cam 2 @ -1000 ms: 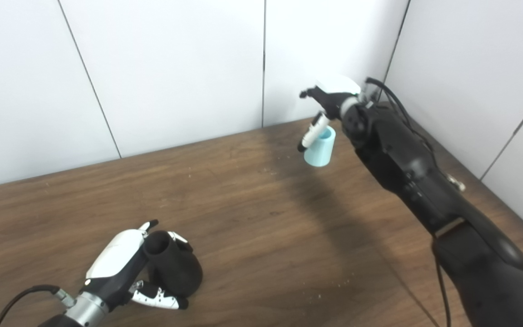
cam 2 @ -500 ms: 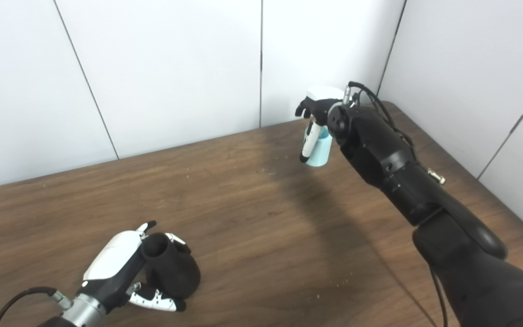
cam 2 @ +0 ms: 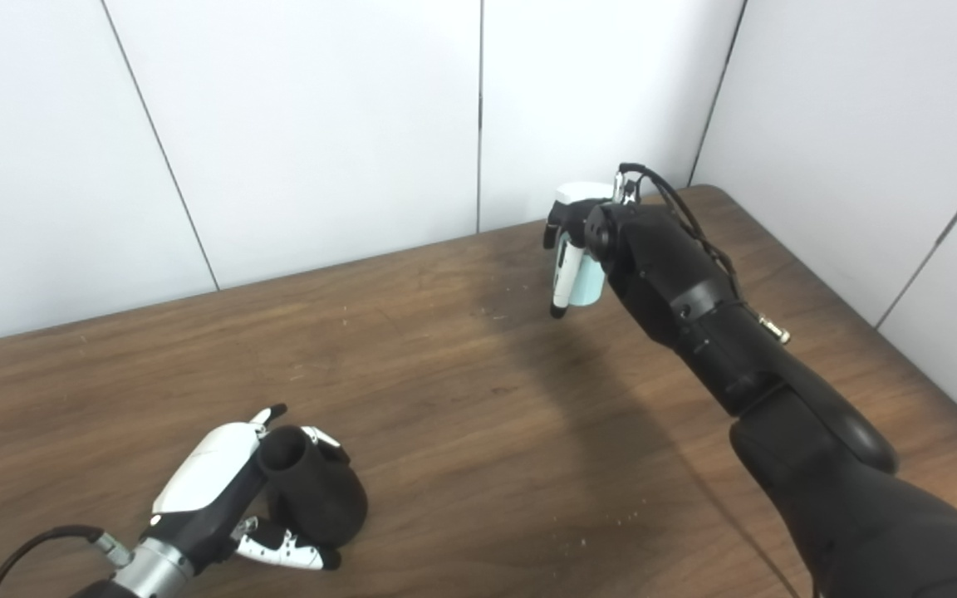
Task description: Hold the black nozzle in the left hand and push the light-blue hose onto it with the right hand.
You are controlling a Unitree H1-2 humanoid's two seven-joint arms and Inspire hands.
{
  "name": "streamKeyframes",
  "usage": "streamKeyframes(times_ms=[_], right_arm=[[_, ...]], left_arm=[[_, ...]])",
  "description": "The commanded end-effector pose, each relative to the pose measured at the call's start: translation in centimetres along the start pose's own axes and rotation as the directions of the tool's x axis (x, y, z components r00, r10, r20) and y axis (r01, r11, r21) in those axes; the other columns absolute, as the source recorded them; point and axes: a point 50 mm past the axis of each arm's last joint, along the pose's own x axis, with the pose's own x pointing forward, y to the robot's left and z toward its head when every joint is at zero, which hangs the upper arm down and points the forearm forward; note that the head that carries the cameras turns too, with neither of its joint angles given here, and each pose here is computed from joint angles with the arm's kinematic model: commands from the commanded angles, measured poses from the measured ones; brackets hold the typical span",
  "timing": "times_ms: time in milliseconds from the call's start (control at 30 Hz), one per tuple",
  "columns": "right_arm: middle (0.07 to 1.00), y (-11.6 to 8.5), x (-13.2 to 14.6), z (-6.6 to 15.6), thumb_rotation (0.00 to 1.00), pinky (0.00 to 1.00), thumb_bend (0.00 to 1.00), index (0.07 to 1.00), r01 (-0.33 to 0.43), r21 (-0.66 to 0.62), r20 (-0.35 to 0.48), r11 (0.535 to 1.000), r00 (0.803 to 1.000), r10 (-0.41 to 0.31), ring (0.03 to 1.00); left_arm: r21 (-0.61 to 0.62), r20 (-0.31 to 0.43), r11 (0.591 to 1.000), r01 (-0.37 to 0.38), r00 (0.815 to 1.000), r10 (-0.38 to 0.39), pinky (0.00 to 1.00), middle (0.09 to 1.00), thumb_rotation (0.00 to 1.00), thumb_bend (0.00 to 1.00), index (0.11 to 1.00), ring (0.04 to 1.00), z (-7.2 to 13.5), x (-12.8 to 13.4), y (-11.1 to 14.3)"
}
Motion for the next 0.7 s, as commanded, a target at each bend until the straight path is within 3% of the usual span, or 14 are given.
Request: streamKeyframes(times_ms=[0,267,667], right_arm=[[0.772,-3.0,-0.4,-0.3,0.0,0.6,0.89,0.748,0.078,0.012,-0.013,0.997,0.997,-0.078,0.677],[0.737,-2.6,-0.4,-1.1,0.0,0.55,0.87,0.726,0.101,0.005,-0.017,0.995,0.995,-0.101,0.63],[0.739,-2.9,-0.6,-1.4,0.0,0.58,0.87,0.707,0.117,-0.032,-0.012,0.993,0.993,-0.118,0.658]], left_arm=[[0.004,-0.048,0.996,0.09,0.995,-0.09,1.0,0.494,0.0,0.52,0.484,0.662,-1.0,-0.7,-1.4],[0.003,-0.053,0.996,0.086,0.995,-0.086,1.0,0.497,0.0,0.52,0.484,0.665,-1.1,-0.7,-1.4],[0.0,-0.059,0.997,0.081,0.995,-0.081,1.0,0.498,0.0,0.52,0.483,0.674,-1.0,-0.7,-1.5]])
